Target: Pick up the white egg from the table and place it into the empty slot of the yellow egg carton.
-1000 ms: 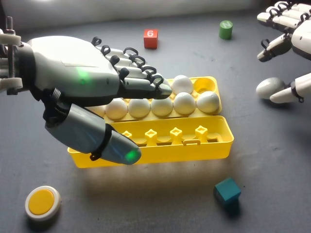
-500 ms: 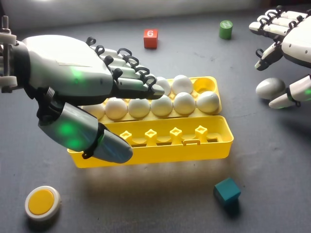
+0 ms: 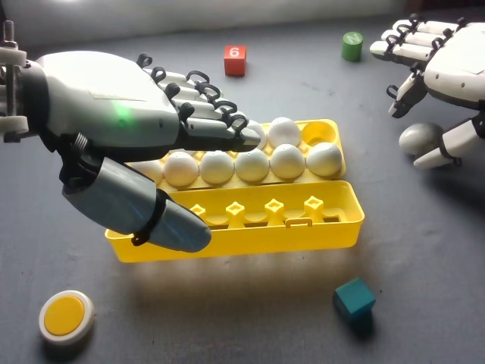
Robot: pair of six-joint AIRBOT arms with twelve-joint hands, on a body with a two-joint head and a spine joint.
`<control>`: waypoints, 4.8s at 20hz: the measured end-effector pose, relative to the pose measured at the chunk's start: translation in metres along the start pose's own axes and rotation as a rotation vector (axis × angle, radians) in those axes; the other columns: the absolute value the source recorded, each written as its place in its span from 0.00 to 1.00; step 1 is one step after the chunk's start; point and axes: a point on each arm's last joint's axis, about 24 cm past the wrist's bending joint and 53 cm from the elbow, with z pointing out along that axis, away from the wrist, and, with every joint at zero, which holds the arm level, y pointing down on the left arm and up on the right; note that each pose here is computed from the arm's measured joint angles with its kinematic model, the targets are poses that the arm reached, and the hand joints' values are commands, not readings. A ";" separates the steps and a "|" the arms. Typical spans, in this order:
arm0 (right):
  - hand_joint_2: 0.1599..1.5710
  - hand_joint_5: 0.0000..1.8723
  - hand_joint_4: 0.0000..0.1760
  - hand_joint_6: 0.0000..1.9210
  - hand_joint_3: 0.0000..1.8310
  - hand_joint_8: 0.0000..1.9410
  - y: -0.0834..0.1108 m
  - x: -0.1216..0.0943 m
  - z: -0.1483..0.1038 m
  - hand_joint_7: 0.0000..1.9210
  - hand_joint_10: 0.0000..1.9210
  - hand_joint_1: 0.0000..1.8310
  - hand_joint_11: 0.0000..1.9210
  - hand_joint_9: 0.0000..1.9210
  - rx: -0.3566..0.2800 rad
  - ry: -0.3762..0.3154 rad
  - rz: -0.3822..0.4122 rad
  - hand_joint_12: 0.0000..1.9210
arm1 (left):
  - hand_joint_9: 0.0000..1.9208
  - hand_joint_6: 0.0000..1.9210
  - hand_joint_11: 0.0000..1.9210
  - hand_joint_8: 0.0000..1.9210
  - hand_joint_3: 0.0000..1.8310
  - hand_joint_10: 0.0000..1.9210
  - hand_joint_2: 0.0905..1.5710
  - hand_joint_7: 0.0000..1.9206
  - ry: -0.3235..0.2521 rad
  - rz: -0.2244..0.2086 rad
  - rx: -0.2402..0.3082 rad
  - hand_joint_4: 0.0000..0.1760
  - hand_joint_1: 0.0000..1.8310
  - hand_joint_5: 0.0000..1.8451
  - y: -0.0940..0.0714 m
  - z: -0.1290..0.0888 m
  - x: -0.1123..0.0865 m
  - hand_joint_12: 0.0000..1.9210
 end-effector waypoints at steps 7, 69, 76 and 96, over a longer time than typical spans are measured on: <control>0.48 0.49 0.94 0.02 0.01 0.00 -0.004 0.000 0.000 0.00 0.00 0.38 0.00 0.00 0.005 0.005 -0.011 0.00 | 0.00 0.00 0.00 0.00 0.00 0.00 0.70 0.00 -0.010 0.005 -0.008 0.00 0.00 0.01 0.002 0.000 -0.002 0.00; 0.52 0.40 0.96 0.00 0.00 0.00 0.103 -0.026 0.042 0.00 0.00 0.34 0.00 0.00 -0.163 -0.118 0.335 0.00 | 0.00 0.00 0.00 0.00 0.00 0.00 0.70 0.00 0.005 0.029 -0.008 0.00 0.00 0.00 -0.001 0.001 0.002 0.00; 0.53 0.36 1.00 0.00 0.00 0.00 0.082 -0.048 -0.026 0.00 0.00 0.31 0.00 0.00 -0.102 -0.061 0.285 0.00 | 0.00 0.00 0.00 0.00 0.00 0.00 0.71 0.00 0.000 0.030 -0.004 0.00 0.00 0.00 -0.002 0.000 0.000 0.00; 0.73 0.49 0.00 0.13 0.01 0.21 0.078 -0.037 -0.134 0.40 0.31 0.24 0.00 0.26 0.069 0.075 0.378 0.78 | 0.02 0.00 0.01 0.00 0.00 0.00 0.71 0.04 -0.003 0.029 0.005 0.00 0.00 0.04 -0.006 0.000 -0.003 0.01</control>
